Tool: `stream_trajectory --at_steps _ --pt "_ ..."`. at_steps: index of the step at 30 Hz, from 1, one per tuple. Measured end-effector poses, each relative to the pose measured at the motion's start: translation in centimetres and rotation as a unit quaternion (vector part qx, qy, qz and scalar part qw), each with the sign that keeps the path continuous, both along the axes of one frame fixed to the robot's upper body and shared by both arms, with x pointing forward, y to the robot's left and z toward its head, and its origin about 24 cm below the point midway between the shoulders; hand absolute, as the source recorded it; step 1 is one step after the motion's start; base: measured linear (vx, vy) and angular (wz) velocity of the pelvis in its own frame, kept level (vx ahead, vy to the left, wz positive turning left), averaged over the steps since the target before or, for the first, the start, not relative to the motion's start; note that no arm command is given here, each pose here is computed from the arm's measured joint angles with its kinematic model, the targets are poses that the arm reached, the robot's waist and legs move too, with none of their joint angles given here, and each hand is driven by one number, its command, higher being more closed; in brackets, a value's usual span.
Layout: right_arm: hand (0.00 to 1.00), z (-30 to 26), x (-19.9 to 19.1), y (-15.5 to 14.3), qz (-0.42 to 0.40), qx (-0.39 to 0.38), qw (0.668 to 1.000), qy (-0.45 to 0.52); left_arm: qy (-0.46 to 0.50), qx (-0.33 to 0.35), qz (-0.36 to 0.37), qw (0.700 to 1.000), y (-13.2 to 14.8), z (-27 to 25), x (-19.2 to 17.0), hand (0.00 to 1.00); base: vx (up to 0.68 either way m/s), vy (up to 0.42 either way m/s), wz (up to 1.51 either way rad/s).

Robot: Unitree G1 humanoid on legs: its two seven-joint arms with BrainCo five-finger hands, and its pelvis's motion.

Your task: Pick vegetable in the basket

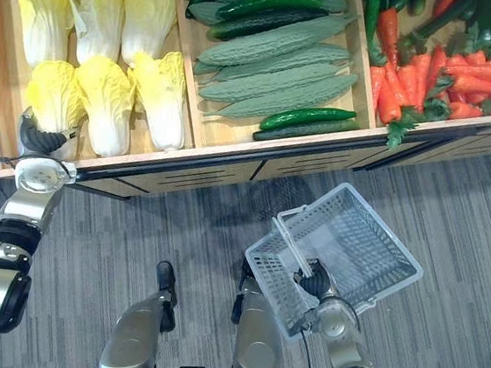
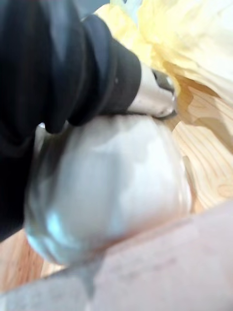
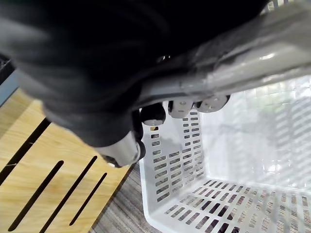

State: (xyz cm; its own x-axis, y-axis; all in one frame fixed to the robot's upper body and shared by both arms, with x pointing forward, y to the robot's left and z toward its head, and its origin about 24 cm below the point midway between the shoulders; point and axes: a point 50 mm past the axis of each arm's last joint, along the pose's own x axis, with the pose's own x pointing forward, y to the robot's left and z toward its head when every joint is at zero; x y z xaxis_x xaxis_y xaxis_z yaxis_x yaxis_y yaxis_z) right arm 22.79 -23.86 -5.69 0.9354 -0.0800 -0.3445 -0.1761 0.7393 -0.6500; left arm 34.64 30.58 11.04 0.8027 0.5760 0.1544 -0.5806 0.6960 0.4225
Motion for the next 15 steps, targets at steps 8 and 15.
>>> stream_trajectory --at_steps 8,15 --pt "1.00 0.6 1.1 0.3 0.020 -0.005 1.000 -0.005 0.001 -0.009 -0.007 1.000 -1.0 -0.2 0.4 1.00 0.01 0.027 0.04" --pt "1.00 0.6 1.0 0.3 0.021 -0.004 1.000 -0.004 -0.036 -0.042 0.037 0.998 -2.6 -0.9 0.1 1.00 0.03 0.007 0.06"
